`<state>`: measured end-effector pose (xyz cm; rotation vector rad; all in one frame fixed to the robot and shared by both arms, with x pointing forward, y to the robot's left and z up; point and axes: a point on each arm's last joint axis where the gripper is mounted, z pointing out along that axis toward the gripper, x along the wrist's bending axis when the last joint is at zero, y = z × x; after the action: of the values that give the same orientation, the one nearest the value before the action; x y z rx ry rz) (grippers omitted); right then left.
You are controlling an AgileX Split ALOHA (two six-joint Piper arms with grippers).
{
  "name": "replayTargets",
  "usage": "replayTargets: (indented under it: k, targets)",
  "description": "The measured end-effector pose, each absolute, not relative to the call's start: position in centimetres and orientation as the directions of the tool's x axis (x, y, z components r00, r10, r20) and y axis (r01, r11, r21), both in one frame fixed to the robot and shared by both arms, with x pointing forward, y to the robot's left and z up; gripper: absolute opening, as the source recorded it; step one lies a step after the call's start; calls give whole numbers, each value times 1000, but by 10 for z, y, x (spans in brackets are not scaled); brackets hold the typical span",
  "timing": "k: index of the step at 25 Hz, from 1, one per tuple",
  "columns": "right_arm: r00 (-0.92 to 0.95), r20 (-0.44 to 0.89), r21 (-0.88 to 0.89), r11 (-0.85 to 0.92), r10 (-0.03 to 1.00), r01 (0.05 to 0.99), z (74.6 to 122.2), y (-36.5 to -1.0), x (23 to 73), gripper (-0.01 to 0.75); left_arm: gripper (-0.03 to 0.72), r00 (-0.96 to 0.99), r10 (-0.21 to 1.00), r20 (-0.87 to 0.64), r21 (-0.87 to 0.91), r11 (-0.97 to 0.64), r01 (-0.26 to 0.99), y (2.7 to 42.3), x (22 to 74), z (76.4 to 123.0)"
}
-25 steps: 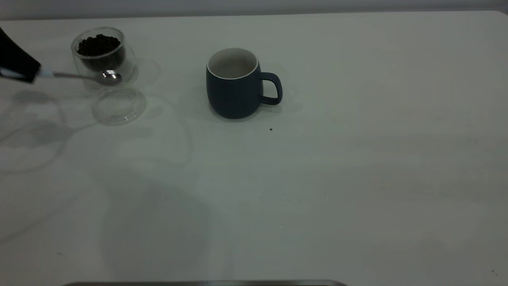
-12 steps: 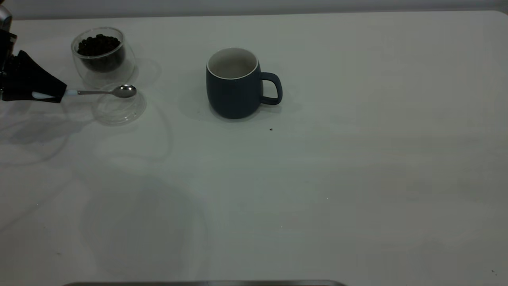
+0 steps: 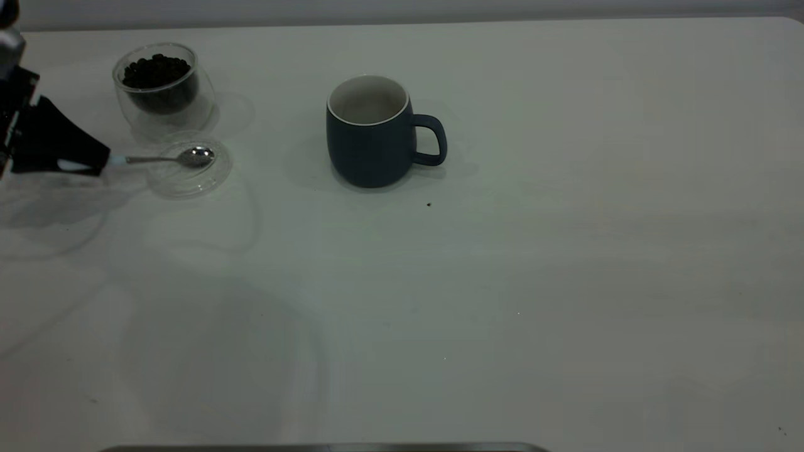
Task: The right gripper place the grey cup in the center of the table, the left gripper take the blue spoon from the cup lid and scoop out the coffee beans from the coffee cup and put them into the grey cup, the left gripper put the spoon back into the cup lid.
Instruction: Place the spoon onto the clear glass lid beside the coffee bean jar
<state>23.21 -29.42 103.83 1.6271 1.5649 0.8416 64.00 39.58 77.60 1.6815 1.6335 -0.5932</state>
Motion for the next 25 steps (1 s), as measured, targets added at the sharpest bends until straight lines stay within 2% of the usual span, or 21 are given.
replayTargets:
  k: [21, 25]
  targets:
    - [52, -23, 847, -8, 998, 531, 1038, -294, 232, 364, 127, 99, 654, -750, 177, 55, 983, 395, 639, 765]
    - [52, -23, 847, -8, 998, 531, 1038, -294, 232, 364, 152, 96, 667, -739, 183, 61, 981, 396, 640, 764]
